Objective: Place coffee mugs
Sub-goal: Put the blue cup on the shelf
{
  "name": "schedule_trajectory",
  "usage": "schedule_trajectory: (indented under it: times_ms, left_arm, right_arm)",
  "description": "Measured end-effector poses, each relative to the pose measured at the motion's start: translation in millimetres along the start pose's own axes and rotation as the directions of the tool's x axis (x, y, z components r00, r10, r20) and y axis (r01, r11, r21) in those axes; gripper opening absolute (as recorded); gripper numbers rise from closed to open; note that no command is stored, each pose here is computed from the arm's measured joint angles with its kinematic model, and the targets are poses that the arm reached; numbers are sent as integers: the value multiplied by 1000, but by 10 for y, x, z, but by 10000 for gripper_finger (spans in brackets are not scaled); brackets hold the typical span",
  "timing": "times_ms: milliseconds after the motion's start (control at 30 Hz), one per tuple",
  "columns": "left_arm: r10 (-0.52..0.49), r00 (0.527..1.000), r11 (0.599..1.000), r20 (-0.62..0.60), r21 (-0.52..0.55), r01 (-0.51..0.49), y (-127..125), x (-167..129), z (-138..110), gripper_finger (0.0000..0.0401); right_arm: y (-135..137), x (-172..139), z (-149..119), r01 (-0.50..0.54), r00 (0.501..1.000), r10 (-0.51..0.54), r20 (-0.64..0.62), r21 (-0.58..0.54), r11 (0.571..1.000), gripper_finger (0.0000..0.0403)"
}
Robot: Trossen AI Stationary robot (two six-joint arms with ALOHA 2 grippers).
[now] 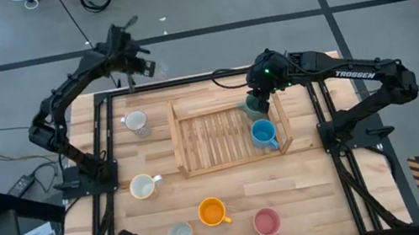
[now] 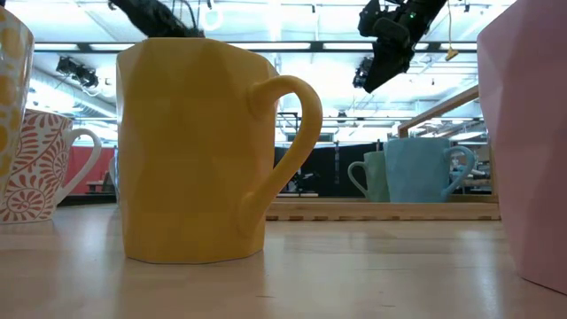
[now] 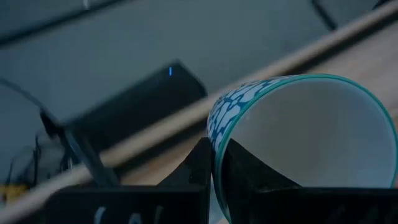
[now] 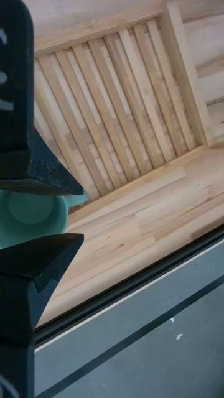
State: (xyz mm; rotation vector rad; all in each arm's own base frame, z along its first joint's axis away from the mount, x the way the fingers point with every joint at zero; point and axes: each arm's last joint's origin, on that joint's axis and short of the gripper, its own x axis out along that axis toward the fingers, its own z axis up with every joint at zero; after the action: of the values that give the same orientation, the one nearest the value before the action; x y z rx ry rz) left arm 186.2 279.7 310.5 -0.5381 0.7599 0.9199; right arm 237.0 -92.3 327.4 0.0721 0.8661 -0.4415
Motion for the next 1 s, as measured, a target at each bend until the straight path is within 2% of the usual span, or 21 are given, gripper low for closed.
schedule_trajectory:
  times_ms: [200, 400, 533, 700, 900, 1000]
  left_arm:
    - [-39, 987, 998, 155, 52, 31, -153, -357, 342, 27]
    - [-121, 962, 971, 245, 228, 64, -475, -665, 511, 27]
    - [-193, 944, 931, 268, 354, 90, -740, -790, 524, 26]
    - [-265, 937, 863, 226, 490, 125, -1046, -824, 419, 26]
    - [-325, 934, 774, 150, 610, 172, -1359, -864, 253, 26]
    - [-351, 928, 745, 122, 637, 198, -1474, -891, 186, 26]
  right_arm:
    - [0, 0, 0, 0, 1000, 0, 0, 0, 1000, 115]
    - [0, 0, 0, 0, 1000, 0, 0, 0, 1000, 115]
    - [0, 0, 0, 0, 1000, 0, 0, 0, 1000, 115]
    - [-1, 0, 0, 0, 1000, 0, 0, 1, 1000, 116]
    - [-1, 0, 0, 0, 1000, 0, 0, 0, 1000, 116]
    - [0, 0, 0, 0, 1000, 0, 0, 0, 1000, 116]
